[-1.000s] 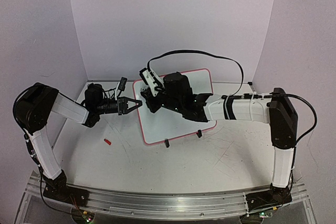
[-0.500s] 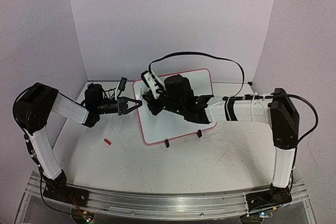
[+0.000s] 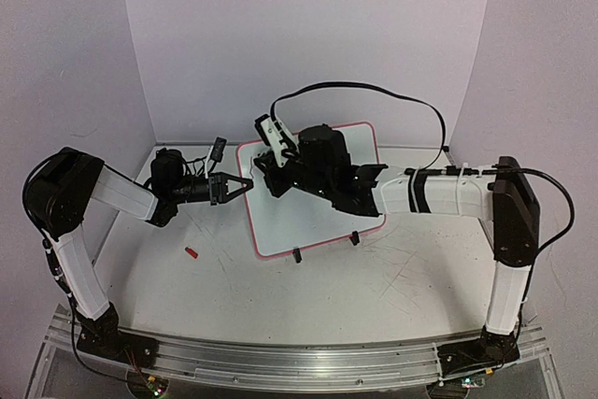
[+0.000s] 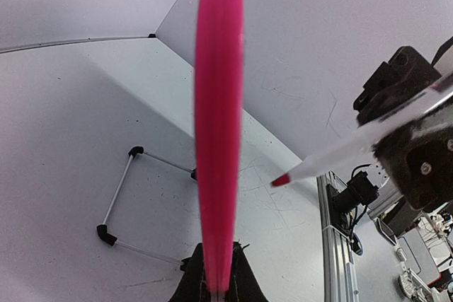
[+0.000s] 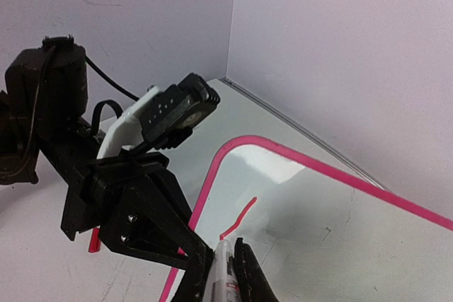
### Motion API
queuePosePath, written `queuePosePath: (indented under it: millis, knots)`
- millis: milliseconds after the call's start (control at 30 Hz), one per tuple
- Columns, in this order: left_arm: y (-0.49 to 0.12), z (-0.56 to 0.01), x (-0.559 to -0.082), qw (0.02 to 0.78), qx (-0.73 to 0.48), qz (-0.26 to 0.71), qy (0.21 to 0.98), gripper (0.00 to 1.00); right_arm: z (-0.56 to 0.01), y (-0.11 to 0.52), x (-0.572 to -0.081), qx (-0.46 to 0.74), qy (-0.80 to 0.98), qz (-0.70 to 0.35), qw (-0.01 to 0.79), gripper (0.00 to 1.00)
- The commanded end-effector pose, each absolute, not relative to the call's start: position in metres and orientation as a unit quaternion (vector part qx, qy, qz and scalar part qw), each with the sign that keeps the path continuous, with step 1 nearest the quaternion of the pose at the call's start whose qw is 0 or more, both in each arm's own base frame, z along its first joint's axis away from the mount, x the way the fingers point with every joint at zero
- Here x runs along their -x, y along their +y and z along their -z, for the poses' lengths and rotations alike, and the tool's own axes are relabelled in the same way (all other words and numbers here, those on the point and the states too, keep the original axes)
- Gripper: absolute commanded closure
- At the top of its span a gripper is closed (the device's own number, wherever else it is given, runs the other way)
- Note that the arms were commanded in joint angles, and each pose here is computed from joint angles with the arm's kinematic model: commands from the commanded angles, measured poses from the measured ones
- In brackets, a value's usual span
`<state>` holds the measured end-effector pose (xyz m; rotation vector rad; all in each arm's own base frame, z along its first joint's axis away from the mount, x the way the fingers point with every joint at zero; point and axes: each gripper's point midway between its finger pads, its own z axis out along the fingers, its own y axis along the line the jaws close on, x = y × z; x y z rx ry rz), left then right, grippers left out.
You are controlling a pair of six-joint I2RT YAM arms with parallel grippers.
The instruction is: Write a sentence on the whiteboard
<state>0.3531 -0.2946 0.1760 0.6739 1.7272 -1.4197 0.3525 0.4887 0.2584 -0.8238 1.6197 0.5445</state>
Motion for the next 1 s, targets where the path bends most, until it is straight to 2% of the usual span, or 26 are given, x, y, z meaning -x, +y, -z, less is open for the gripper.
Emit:
queuePosePath:
  millis: [0, 967]
  knots:
    - [-0.293, -0.200, -0.358, 0.435, -0.291, 0.546, 0.654, 1.00, -0.305, 0.482, -0.354, 0.325, 0.667, -0.254, 0.621, 1.00]
    - [-0.293, -0.202, -0.357, 0.436, -0.293, 0.545, 0.653, 1.00, -0.275, 0.497, -0.370, 0.335, 0.681, -0.248, 0.602, 1.00]
